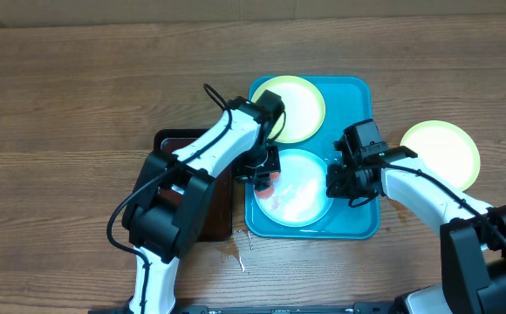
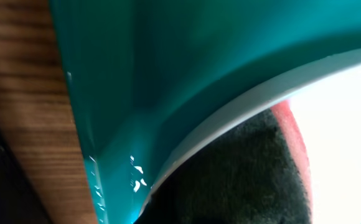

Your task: Clean dirty plates on tray and stack at the side

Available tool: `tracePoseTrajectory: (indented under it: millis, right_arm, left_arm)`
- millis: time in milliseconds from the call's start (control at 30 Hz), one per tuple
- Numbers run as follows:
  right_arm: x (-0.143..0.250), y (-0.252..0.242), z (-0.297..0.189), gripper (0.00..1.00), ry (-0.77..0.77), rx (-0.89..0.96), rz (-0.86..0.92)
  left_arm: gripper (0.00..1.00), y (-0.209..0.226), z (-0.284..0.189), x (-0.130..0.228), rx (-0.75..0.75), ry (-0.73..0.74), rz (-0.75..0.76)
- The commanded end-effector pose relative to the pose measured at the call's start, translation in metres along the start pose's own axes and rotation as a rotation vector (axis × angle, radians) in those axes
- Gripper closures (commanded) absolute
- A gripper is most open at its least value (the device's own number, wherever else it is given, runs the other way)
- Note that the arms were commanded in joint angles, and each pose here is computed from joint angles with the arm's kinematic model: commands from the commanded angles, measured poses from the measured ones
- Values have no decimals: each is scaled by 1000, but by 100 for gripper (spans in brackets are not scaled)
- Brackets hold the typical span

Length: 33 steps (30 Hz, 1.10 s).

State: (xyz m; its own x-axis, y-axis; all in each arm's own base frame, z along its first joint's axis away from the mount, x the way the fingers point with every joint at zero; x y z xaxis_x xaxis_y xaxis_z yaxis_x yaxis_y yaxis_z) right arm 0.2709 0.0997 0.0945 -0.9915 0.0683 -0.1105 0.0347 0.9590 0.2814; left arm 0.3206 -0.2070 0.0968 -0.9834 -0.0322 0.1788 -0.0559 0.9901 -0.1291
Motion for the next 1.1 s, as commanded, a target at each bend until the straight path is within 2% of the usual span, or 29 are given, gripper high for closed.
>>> tracePoseTrajectory:
  millis: [0,100,200,467,567,633,800,900,967,1067]
  right_arm:
    - [1,-3,1,96,1,23,0]
    - [1,-3,1,96,2,24,0]
    - [1,-3,1,96,2,23,0]
    - [2,-3,1,96,3,24,1]
    - [2,-3,1,96,3,24,1]
    - [2,-3,1,96,6,24,1]
    - [2,-1,1,96,14,-2,1]
    - [3,-1,1,96,15,-4,1]
    - [3,-1,1,96,15,-4,1]
    - [3,-1,1,96,15,-5,1]
  left_arm:
    - [96,-4,2,-2,22,-3,137]
    - [96,-24,5,6,115,16,235]
    - [96,-39,10,14,142,26,300]
    - [96,-54,15,35,160,99,336]
    - [96,-46,16,37,87,104,285]
    - [96,-36,16,36,-23,83,236]
    - [96,-14,12,27,-283,-35,203]
    - [96,-4,7,15,-452,-161,217]
    - [96,-5,6,8,-492,-225,260]
    - [96,-12,7,1,-462,-260,329]
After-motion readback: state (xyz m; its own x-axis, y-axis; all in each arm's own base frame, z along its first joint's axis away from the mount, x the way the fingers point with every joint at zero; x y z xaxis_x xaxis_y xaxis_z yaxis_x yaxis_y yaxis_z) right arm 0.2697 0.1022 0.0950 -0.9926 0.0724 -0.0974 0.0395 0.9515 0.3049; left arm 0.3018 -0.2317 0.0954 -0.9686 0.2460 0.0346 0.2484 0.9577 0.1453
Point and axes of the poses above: each gripper's point midway between its finger pads, its own z axis out along the fingers, its own y axis along the line the jaws close on, x = y × z, the point moved 9 cm from there along -z, back along the fingers, and after that the axes turned 3 degrees about z, right-handed, at the moved point
